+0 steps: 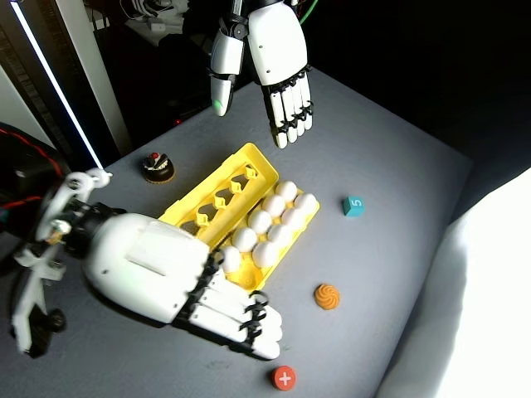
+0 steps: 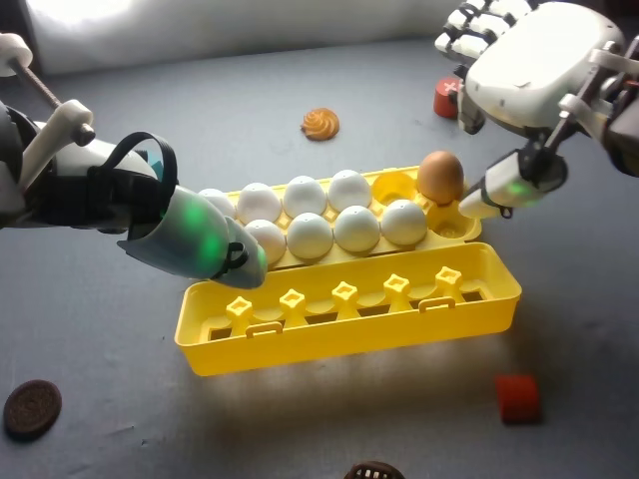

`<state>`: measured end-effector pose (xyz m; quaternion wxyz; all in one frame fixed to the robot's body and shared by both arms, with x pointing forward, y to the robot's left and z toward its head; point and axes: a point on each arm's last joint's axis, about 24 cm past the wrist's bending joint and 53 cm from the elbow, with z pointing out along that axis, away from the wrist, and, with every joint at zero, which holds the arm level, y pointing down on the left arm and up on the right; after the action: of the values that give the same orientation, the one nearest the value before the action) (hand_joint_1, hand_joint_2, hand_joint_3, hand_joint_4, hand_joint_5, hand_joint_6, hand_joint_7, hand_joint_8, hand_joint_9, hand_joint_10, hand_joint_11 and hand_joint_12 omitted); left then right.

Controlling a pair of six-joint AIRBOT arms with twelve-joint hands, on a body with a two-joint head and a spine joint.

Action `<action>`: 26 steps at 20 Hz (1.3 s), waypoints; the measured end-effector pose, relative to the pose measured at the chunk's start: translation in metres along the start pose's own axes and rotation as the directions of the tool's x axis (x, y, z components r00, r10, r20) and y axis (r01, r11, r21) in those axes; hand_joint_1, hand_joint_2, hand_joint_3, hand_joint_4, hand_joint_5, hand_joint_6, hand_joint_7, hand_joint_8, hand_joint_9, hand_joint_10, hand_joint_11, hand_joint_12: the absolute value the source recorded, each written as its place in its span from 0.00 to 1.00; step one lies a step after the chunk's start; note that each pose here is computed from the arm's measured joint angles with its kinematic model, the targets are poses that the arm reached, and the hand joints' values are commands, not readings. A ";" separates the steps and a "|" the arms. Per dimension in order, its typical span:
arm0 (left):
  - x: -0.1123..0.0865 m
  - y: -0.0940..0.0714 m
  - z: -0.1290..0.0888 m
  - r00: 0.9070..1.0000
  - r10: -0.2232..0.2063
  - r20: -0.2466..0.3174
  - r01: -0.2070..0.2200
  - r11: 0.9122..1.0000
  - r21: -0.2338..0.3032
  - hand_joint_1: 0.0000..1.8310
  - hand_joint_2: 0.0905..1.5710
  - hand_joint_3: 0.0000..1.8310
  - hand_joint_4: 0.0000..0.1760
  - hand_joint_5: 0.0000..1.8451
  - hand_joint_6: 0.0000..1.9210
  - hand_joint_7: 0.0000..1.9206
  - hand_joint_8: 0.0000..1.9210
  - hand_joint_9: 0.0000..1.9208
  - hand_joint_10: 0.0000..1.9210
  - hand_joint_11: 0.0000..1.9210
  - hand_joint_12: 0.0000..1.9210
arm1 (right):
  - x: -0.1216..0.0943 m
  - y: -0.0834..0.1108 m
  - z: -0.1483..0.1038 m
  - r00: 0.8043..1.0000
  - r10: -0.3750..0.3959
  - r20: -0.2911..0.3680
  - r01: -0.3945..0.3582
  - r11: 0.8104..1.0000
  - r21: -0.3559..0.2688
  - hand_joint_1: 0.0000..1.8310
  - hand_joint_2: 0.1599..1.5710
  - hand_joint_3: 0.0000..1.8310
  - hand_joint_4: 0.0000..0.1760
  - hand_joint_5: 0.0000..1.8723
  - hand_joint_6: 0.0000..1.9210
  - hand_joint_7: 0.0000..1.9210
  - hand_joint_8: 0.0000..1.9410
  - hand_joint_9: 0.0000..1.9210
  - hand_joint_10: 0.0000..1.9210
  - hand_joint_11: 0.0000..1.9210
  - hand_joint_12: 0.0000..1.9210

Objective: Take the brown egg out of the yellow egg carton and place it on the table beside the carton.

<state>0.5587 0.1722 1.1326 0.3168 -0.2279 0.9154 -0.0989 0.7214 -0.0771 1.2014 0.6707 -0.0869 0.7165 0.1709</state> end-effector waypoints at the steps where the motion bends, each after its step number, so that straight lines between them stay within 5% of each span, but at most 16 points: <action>1: 0.000 0.000 0.000 1.000 0.000 0.000 0.000 1.000 0.001 0.00 0.73 0.00 0.00 0.05 0.00 0.04 0.00 0.02 0.00 0.01 0.01 | 0.002 0.000 0.004 1.000 0.001 0.001 -0.001 1.000 0.003 0.31 0.44 0.00 0.86 0.50 0.01 0.04 0.00 0.00 0.00 0.00 0.00; 9: 0.000 0.000 0.000 1.000 0.000 0.000 0.000 1.000 -0.002 0.00 0.74 0.00 0.00 0.04 0.00 0.04 0.00 0.02 0.00 0.01 0.01 | 0.010 -0.001 0.030 1.000 0.007 0.004 -0.007 1.000 0.020 0.31 0.46 0.00 0.94 0.50 0.00 0.01 0.00 0.00 0.00 0.00 0.00; 10: 0.000 0.000 0.000 1.000 0.000 0.000 0.000 1.000 -0.002 0.00 0.74 0.00 0.00 0.05 0.01 0.04 0.00 0.03 0.00 0.02 0.02 | 0.009 -0.002 0.031 1.000 0.005 0.010 -0.005 1.000 0.020 0.33 0.46 0.00 0.86 0.50 0.01 0.01 0.00 0.00 0.00 0.00 0.00; 13: 0.000 0.000 0.000 1.000 0.000 0.000 0.000 1.000 -0.002 0.00 0.74 0.00 0.00 0.06 0.01 0.05 0.00 0.03 0.00 0.02 0.02 | 0.013 0.005 0.032 1.000 -0.002 0.013 0.002 1.000 0.003 0.37 0.47 0.00 0.80 0.52 0.01 0.03 0.01 0.00 0.00 0.00 0.00; 20: 0.000 0.000 0.000 1.000 0.000 0.000 0.000 1.000 -0.002 0.00 0.74 0.00 0.00 0.04 0.00 0.04 0.00 0.03 0.00 0.00 0.02 | 0.027 0.013 0.032 1.000 0.009 -0.011 -0.009 1.000 -0.015 0.52 0.49 0.00 0.33 0.62 0.01 0.04 0.00 0.00 0.00 0.00 0.00; 21: 0.000 0.000 0.000 1.000 0.000 0.000 0.000 1.000 -0.002 0.00 0.74 0.00 0.00 0.04 0.00 0.04 0.00 0.03 0.00 0.01 0.03 | 0.028 0.015 0.032 1.000 0.010 -0.009 -0.010 1.000 -0.020 0.60 0.56 0.00 0.97 0.75 0.09 0.05 0.00 0.00 0.00 0.00 0.00; 24: 0.000 0.001 0.000 1.000 0.000 0.000 0.000 1.000 -0.002 0.00 0.74 0.00 0.00 0.04 0.00 0.04 0.00 0.03 0.00 0.01 0.03 | 0.027 0.019 0.034 1.000 0.008 0.001 -0.008 1.000 -0.026 0.61 0.57 0.00 0.98 0.75 0.10 0.07 0.01 0.00 0.00 0.00 0.00; 25: 0.000 0.001 0.000 1.000 0.000 0.001 0.000 1.000 -0.005 0.00 0.74 0.00 0.00 0.05 0.00 0.04 0.00 0.03 0.00 0.01 0.04 | 0.027 0.018 0.034 1.000 0.015 0.001 -0.015 1.000 -0.024 0.63 0.58 0.00 0.06 0.72 0.17 0.13 0.00 0.00 0.00 0.00 0.00; 26: 0.000 0.001 0.000 1.000 0.000 0.000 0.000 1.000 -0.005 0.00 0.74 0.00 0.00 0.05 0.00 0.04 0.00 0.03 0.00 0.01 0.04 | 0.027 0.019 0.034 1.000 0.017 0.001 -0.017 1.000 -0.024 0.63 0.58 0.00 0.06 0.72 0.17 0.13 0.00 0.00 0.00 0.00 0.00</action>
<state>0.5583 0.1733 1.1322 0.3163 -0.2287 0.9156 -0.0966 0.7446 -0.0443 1.1757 0.6687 -0.0888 0.7146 0.1851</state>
